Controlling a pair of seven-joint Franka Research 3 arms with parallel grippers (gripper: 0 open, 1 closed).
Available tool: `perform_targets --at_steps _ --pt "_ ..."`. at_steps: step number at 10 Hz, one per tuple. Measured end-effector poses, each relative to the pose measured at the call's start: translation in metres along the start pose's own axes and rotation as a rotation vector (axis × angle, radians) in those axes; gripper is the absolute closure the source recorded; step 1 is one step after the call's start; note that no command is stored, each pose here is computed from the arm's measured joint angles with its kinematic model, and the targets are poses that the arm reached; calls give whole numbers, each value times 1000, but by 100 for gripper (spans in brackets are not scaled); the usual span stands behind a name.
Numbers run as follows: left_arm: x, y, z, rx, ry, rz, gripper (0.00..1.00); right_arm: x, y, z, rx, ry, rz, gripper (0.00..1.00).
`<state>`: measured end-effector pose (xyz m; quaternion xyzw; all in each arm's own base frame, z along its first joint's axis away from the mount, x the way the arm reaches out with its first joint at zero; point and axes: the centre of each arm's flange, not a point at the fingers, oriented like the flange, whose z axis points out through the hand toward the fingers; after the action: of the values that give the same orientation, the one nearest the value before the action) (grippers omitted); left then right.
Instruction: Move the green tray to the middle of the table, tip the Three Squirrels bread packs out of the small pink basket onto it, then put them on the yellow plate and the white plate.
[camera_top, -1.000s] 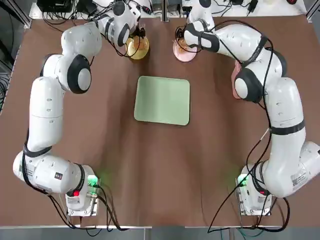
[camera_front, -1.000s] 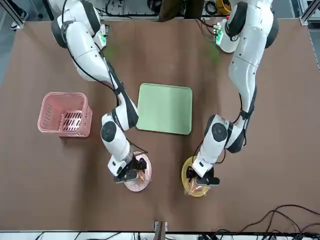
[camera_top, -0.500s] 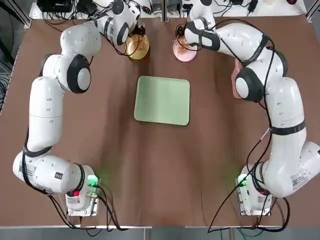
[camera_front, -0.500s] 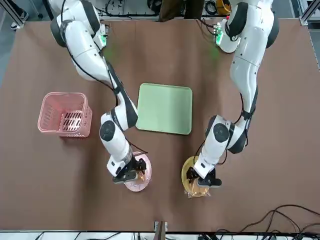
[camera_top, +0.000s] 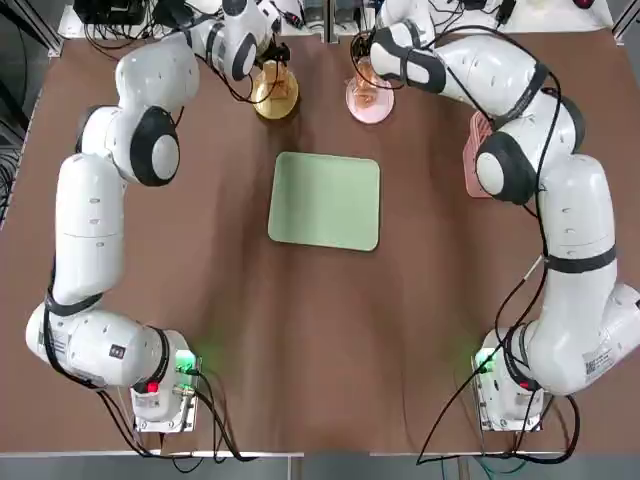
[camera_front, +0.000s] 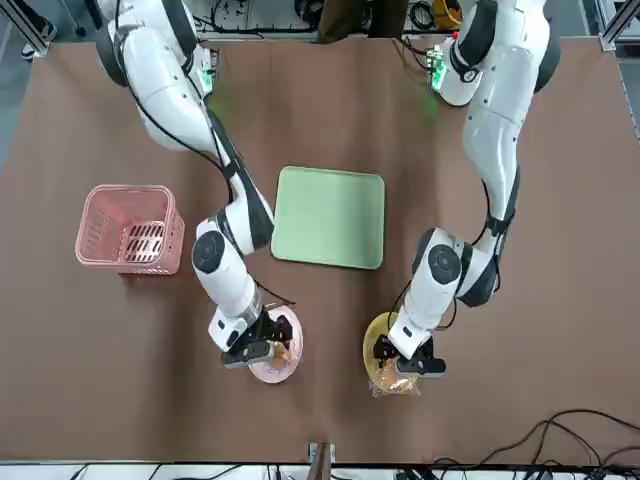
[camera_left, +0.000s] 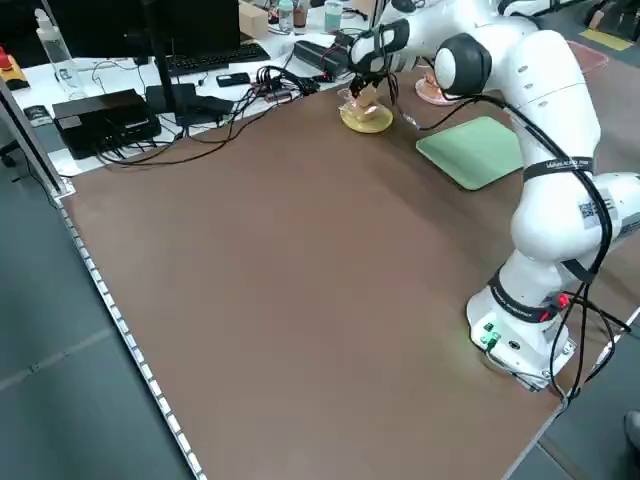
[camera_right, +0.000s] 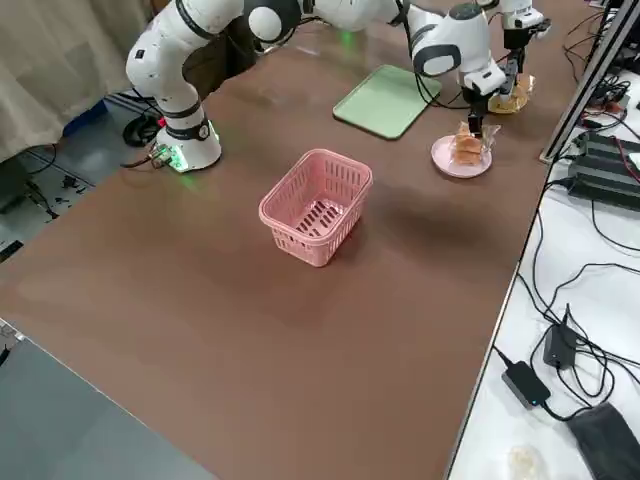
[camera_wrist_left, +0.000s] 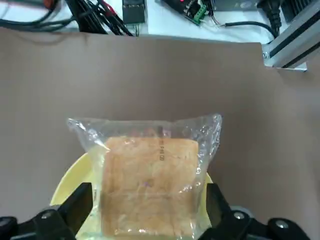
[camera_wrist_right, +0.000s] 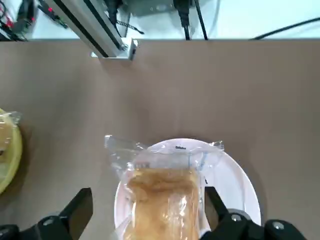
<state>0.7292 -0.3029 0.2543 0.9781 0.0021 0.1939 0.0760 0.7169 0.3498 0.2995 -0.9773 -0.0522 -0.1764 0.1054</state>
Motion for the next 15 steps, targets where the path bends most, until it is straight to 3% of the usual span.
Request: perform_targets --at_steps 2,4,7,10,12,15 --pt "6 -2 -18 36 -42 -2 0 -1 5 -40 -19 -46 10 1" --pt "17 -2 -61 91 -98 -2 0 8 41 -113 -67 -155 68 1" --pt "41 -7 -209 171 -142 10 0 16 119 -266 -128 -265 182 1" --pt "39 -67 -324 132 -272 40 0 -6 200 -388 -159 -306 204 1" --pt "36 -113 -381 132 -312 22 0 -33 247 -434 -193 -337 197 1" --pt "25 -162 -432 138 -311 22 0 -77 274 -435 -228 -373 177 1"
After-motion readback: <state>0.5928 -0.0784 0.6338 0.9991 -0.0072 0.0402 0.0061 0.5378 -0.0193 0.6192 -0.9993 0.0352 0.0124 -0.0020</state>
